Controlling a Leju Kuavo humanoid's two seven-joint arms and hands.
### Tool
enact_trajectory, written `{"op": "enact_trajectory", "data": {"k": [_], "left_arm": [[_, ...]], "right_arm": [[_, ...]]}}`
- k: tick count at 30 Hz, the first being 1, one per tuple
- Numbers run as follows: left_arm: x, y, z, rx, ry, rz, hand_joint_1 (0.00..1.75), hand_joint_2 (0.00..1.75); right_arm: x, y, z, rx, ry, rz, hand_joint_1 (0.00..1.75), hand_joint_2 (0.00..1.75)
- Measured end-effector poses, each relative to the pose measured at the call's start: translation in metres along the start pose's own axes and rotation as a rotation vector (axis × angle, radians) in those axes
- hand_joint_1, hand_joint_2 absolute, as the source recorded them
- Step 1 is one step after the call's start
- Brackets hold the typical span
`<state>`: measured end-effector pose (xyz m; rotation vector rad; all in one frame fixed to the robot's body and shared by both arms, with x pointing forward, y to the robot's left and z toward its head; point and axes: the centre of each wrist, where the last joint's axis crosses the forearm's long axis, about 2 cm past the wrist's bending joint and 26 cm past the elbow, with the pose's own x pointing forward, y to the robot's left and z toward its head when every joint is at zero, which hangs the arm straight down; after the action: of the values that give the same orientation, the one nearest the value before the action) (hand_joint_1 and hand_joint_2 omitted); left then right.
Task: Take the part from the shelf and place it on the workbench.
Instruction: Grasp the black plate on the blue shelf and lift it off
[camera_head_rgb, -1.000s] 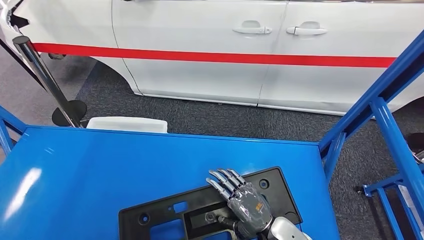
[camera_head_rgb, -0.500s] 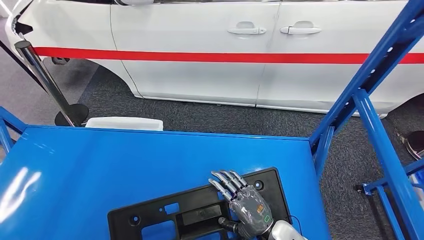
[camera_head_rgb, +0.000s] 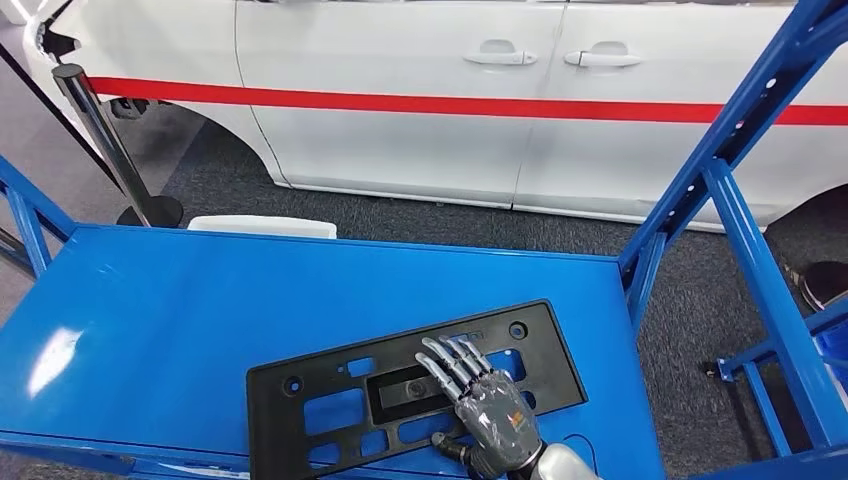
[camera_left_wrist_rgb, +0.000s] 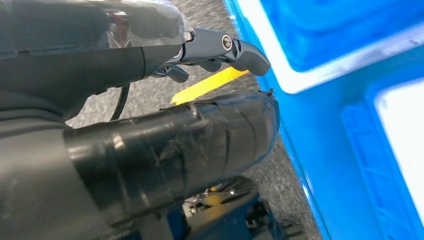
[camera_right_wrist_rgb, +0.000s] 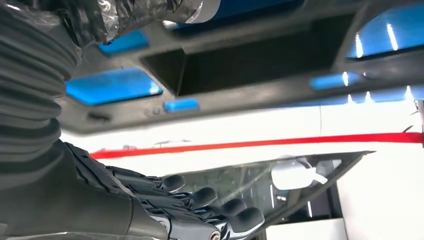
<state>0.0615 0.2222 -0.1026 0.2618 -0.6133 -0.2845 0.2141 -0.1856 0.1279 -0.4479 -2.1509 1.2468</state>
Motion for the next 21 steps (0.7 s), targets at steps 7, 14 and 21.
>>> {"op": "enact_trajectory", "data": {"k": [7,14,21], "left_arm": [[0.0,0.0,0.0,-0.001,-0.003,-0.001,0.0,0.0],[0.0,0.0,0.0,-0.001,-0.005,-0.001,0.0,0.0],[-0.001,-0.001,0.001,-0.001,-0.002,0.0,0.0,0.0]], "right_arm": [[-0.004,-0.001,0.001,-0.009,0.022,0.009,0.0,1.75],[-0.007,-0.003,0.0,-0.031,0.033,0.019,0.0,1.75],[-0.011,-0.006,0.001,-0.043,0.047,0.035,0.0,1.75]]}}
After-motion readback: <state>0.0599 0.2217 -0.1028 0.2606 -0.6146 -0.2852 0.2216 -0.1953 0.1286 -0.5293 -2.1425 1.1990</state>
